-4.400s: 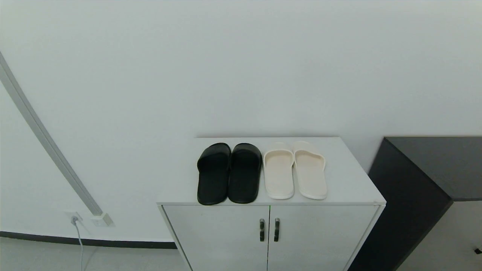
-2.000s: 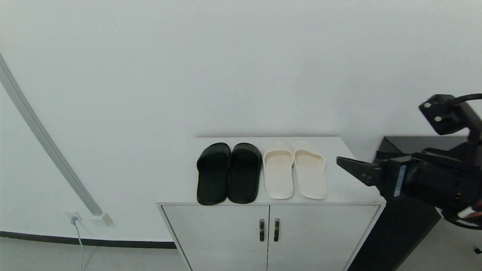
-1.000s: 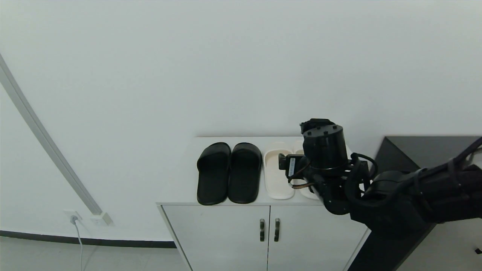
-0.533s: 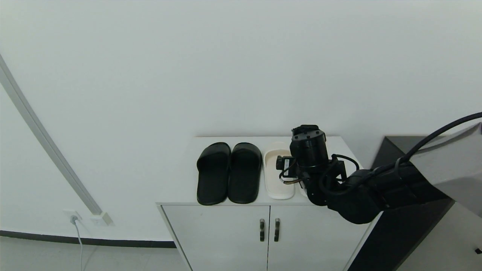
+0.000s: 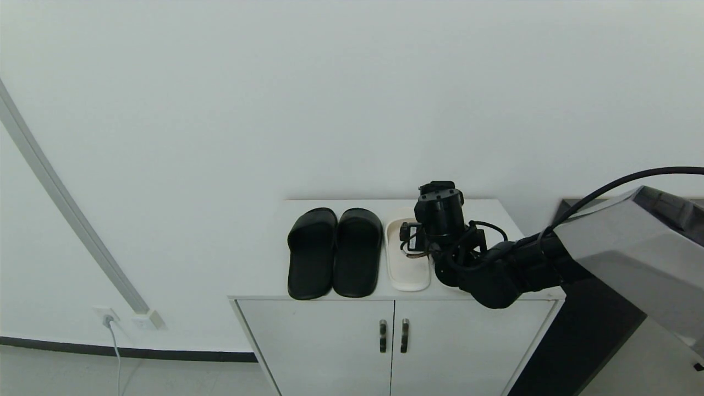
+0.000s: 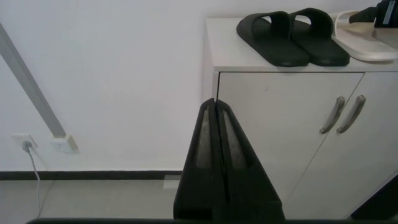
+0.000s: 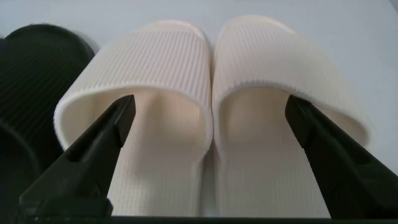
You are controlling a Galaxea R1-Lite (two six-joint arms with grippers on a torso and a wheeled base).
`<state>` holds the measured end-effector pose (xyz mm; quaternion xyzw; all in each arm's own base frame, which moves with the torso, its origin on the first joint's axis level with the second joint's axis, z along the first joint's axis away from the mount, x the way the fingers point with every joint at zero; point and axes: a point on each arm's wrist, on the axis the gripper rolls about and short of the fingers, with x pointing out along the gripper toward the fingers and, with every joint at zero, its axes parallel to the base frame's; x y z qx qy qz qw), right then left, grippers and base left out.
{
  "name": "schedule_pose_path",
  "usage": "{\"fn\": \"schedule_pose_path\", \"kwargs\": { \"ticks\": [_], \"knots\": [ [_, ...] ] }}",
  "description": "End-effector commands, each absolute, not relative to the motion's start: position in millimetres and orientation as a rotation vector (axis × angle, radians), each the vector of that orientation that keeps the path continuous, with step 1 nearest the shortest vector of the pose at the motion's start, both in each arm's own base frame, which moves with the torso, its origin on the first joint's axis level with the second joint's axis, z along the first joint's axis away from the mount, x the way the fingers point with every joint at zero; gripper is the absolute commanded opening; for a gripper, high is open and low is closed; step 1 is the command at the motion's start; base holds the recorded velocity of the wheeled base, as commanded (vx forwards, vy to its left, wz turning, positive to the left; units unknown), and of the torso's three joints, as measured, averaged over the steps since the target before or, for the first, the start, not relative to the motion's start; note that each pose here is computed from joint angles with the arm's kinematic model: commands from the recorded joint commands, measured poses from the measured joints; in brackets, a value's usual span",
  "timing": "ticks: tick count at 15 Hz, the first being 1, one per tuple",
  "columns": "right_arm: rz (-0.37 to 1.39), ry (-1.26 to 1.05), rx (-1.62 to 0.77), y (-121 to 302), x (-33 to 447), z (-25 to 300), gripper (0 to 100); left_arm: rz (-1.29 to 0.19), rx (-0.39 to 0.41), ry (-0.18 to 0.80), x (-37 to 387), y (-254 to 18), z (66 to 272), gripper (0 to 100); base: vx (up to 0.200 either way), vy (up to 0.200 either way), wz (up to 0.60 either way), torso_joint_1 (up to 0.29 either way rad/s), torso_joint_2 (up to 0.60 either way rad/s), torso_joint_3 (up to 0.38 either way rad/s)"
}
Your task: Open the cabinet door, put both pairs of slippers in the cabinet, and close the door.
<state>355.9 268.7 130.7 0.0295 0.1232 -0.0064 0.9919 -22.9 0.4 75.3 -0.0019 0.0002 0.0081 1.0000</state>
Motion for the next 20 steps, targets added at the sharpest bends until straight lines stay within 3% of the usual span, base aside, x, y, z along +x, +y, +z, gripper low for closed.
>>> {"fn": "schedule_pose_path", "kwargs": {
  "ticks": [1,3,4,12,17,20],
  "knots": [
    [-0.022,0.249,0.055,269.9,364.8,123.8,100,0.015,-0.005,0.0,-22.8,0.3,75.5,0,0.0,0.0,0.0,0.0,0.0,0.0],
    [-0.027,0.25,0.051,269.3,367.4,121.2,100,0.017,-0.005,0.001,-22.8,0.4,75.3,0,0.0,0.0,0.0,0.0,0.0,0.0],
    [-0.028,0.25,0.052,268.7,367.7,120.9,0,0.015,-0.005,0.001,-22.8,0.3,75.3,0,0.0,0.0,0.0,0.0,0.0,0.0],
    [-0.037,0.247,0.049,267.4,367.5,122.2,0,0.015,-0.003,0.002,-22.8,0.3,75.3,0,0.0,0.0,0.0,0.0,0.0,0.0],
    [-0.002,0.196,0.039,255.9,338.7,165.2,0,0.017,-0.003,0.002,-22.8,0.4,75.3,0,0.0,0.0,0.0,0.0,0.0,0.0],
    [0.117,0.19,0.008,241.3,291.0,190.8,0,0.018,-0.003,0.0,-22.8,0.4,75.5,0,0.0,0.0,0.0,0.0,0.0,0.0]
  ]
}}
